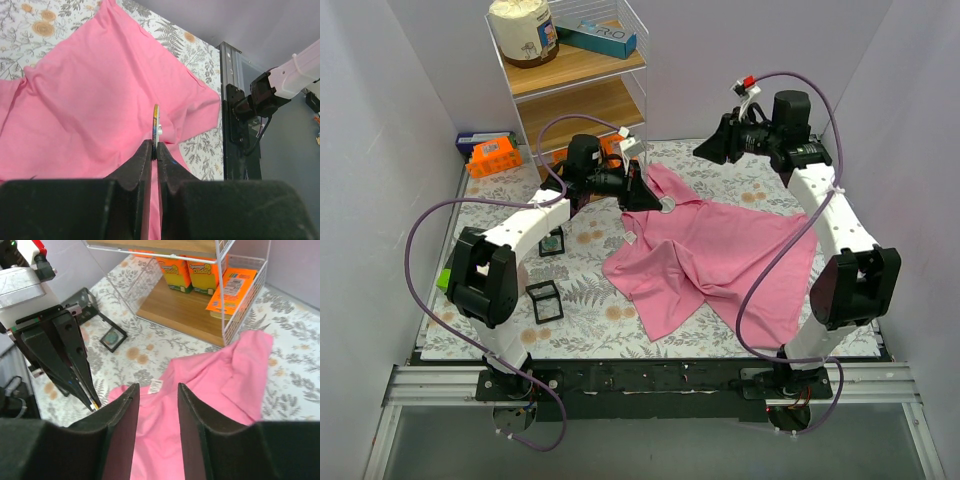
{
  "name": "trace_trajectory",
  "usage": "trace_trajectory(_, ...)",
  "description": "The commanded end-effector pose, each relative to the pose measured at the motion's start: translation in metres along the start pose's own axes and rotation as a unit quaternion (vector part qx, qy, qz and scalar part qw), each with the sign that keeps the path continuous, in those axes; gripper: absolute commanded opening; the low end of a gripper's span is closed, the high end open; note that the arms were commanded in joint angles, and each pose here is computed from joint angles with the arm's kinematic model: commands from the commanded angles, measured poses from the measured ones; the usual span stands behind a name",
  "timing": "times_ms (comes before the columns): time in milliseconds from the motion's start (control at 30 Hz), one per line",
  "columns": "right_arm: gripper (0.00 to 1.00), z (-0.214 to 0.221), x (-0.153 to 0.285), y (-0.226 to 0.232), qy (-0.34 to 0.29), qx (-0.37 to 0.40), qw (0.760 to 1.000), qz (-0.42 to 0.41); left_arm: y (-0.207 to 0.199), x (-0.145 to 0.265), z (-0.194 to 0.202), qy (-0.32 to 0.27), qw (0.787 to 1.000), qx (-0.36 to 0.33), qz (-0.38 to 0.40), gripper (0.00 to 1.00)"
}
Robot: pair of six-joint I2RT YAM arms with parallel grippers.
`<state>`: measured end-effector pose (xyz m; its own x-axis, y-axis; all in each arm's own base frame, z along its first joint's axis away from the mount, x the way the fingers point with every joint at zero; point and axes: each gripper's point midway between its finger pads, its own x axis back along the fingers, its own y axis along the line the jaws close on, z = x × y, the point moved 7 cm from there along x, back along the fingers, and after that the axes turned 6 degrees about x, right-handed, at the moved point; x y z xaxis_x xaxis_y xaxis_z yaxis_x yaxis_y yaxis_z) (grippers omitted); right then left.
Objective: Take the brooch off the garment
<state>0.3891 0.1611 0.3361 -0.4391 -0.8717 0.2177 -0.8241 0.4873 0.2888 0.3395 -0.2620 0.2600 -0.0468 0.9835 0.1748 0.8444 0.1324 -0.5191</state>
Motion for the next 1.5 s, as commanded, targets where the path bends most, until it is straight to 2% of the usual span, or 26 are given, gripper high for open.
trace_trajectory(0,0.48,-0.001,0.013,0.015,0.010,0.110,0.994,0.005,-0.003,0.011,-0.001,0.023,0.998,-0.056,-0.019,0.00)
trace_trajectory(100,0.60,0.024,0.015,0.021,0.038,0.117,0.992,0.008,-0.007,0.018,0.003,0.039,0.996,-0.077,-0.033,0.00)
trace_trajectory(200,0.64,0.046,0.021,0.023,0.062,0.103,0.993,0.013,-0.011,0.026,0.005,0.046,0.993,-0.093,-0.050,0.00)
trace_trajectory(300,0.63,0.076,0.028,0.025,0.107,0.112,0.988,0.002,-0.017,0.035,0.007,0.060,0.989,-0.114,-0.072,0.00)
trace_trajectory(400,0.61,0.113,0.039,0.018,0.177,0.148,0.973,0.010,-0.020,0.044,0.012,0.087,0.982,-0.138,-0.091,0.00)
trace_trajectory(433,0.61,0.123,0.042,0.013,0.199,0.177,0.964,0.010,-0.021,0.048,0.017,0.100,0.981,-0.135,-0.093,0.00)
trace_trajectory(600,0.55,0.175,0.064,-0.008,0.323,0.216,0.920,0.055,-0.030,0.058,0.025,0.122,0.978,-0.131,-0.109,0.00)
trace_trajectory(733,0.52,0.213,0.080,-0.020,0.394,0.209,0.892,0.077,-0.036,0.067,0.032,0.134,0.973,-0.138,-0.125,0.00)
trace_trajectory(1033,0.54,0.261,0.102,-0.067,0.479,0.173,0.848,0.150,-0.050,0.085,0.048,0.167,0.964,-0.144,-0.148,0.00)
trace_trajectory(1133,0.55,0.265,0.108,-0.089,0.485,0.154,0.845,0.167,-0.054,0.091,0.052,0.183,0.959,-0.146,-0.157,0.00)
trace_trajectory(1267,0.56,0.260,0.116,-0.122,0.472,0.138,0.845,0.208,-0.061,0.104,0.056,0.213,0.949,-0.149,-0.180,0.00)
trace_trajectory(1367,0.56,0.252,0.120,-0.149,0.477,0.143,0.833,0.241,-0.067,0.118,0.062,0.243,0.935,-0.170,-0.195,0.00)
trace_trajectory(1467,0.56,0.241,0.116,-0.168,0.473,0.148,0.831,0.254,-0.071,0.129,0.072,0.271,0.922,-0.177,-0.210,0.00)
